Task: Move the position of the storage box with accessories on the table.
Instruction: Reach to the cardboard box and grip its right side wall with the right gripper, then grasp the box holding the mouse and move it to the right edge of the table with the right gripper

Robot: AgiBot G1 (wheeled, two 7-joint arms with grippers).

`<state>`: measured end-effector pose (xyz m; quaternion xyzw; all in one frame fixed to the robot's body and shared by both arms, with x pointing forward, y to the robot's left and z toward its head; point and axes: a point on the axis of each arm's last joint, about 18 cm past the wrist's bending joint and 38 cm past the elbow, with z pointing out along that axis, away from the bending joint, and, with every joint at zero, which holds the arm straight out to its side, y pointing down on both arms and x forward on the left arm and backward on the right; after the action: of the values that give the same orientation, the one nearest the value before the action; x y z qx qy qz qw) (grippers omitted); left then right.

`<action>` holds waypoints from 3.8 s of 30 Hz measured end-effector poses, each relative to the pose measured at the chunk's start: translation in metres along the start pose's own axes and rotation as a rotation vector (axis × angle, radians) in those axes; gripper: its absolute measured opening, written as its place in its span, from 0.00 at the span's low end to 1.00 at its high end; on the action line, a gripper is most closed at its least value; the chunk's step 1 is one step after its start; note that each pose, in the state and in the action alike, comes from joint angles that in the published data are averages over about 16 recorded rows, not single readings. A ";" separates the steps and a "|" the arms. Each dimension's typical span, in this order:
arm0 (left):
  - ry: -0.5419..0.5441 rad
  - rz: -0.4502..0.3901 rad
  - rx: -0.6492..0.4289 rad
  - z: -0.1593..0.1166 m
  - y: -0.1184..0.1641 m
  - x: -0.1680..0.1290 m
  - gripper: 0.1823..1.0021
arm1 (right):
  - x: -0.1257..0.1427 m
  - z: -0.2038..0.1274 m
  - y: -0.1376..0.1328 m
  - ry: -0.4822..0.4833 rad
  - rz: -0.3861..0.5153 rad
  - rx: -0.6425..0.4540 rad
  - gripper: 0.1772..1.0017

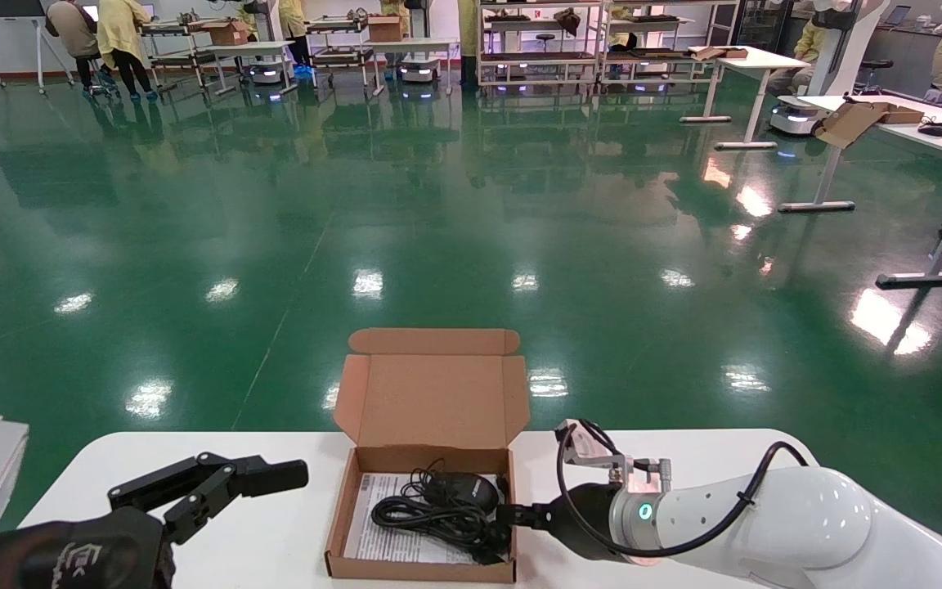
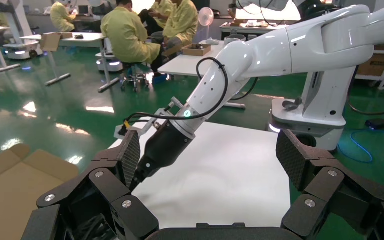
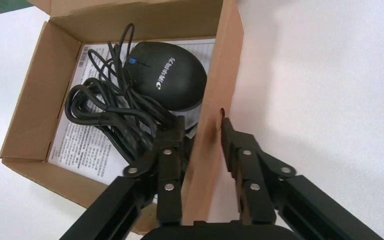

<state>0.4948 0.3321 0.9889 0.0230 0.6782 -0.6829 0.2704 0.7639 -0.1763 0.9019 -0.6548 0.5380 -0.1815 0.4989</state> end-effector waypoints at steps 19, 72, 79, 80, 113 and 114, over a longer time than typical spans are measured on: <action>0.000 0.000 0.000 0.000 0.000 0.000 1.00 | 0.006 -0.006 -0.009 0.015 -0.019 0.013 0.07; 0.000 0.000 0.000 0.000 0.000 0.000 1.00 | 0.078 -0.194 -0.190 0.246 -0.091 0.417 0.03; 0.000 0.000 0.000 0.000 0.000 0.000 1.00 | 0.106 -0.218 -0.193 0.322 -0.077 0.450 0.03; 0.000 0.000 0.000 0.000 0.000 0.000 1.00 | 0.111 -0.221 -0.192 0.332 -0.074 0.451 0.03; 0.000 0.000 0.000 0.000 0.000 0.000 1.00 | 0.255 -0.224 -0.071 0.557 -0.013 0.327 0.03; 0.000 0.000 0.000 0.000 0.000 0.000 1.00 | 0.257 -0.222 -0.068 0.564 -0.012 0.330 0.03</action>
<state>0.4948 0.3321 0.9889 0.0230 0.6782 -0.6829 0.2704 0.7194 -0.5105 0.9797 -0.4922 0.6142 -0.4435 0.4287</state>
